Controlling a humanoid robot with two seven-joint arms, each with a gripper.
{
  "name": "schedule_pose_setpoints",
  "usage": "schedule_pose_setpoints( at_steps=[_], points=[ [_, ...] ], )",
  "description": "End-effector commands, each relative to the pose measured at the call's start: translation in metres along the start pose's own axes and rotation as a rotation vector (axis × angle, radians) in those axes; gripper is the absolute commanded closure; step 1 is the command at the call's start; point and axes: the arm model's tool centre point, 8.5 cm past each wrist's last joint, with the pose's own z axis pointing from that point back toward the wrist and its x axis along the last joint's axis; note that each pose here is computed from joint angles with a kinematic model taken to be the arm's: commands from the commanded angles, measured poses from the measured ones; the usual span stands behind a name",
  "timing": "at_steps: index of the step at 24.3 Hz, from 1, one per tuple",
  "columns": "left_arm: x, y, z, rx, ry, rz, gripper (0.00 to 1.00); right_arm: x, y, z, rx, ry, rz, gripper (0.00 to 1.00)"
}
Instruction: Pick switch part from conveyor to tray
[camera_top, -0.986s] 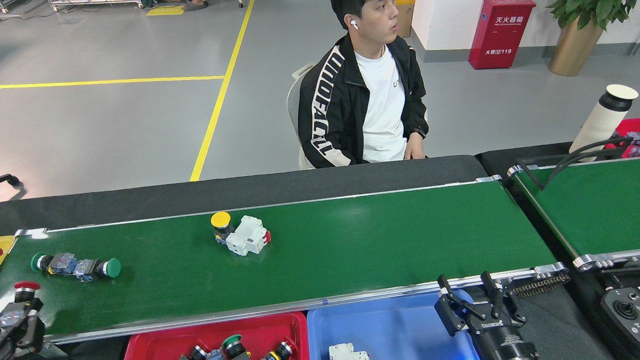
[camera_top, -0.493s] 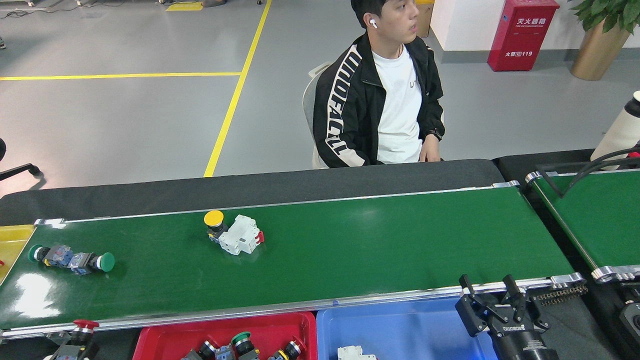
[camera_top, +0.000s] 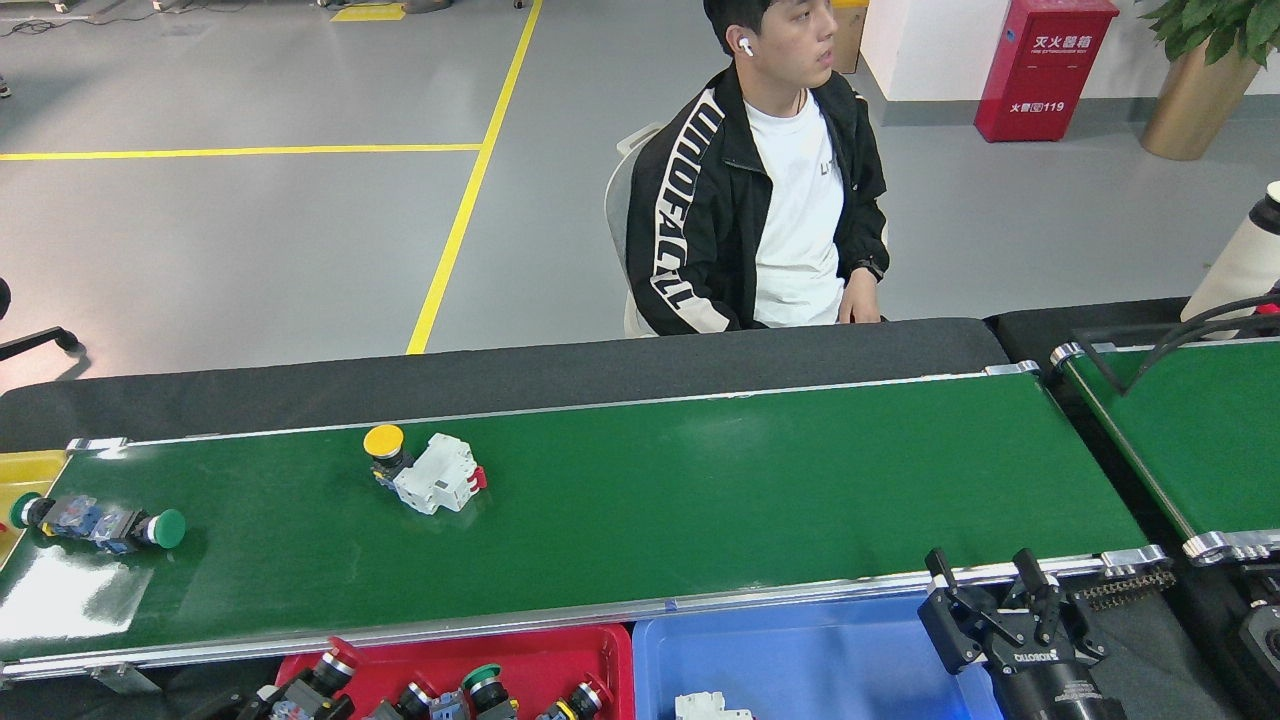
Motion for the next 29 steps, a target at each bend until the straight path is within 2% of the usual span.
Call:
schedule_pose_setpoints(
  at_steps=[1,10,17,20,22,26,29],
  points=[
    [0.004,0.005,-0.004,0.023,-0.015,-0.006,0.00,0.000,-0.007,-0.001,-0.024,-0.009,0.008,0.01],
    [0.007,0.005,-0.007,0.062,0.022,0.034,0.00,0.000,-0.007,-0.001,-0.024,-0.009,0.008,0.01],
    [-0.035,0.001,0.047,0.118,0.359,0.091,0.00,0.000,-0.007,0.000,-0.023,-0.009,0.007,0.01],
    [-0.047,-0.003,0.067,0.069,0.428,0.090,0.00,-0.001,-0.006,0.000,-0.021,-0.008,0.008,0.01],
    [-0.060,-0.008,0.077,0.037,0.549,0.110,0.00,-0.001,-0.007,0.000,-0.023,-0.009,0.009,0.01],
    [-0.065,-0.009,0.080,0.033,0.592,0.116,0.00,0.000,-0.007,0.000,-0.024,-0.009,0.008,0.01],
    [-0.075,-0.001,0.061,0.053,0.602,0.099,0.00,0.000,-0.007,0.000,-0.024,-0.009,0.008,0.01]
  ],
)
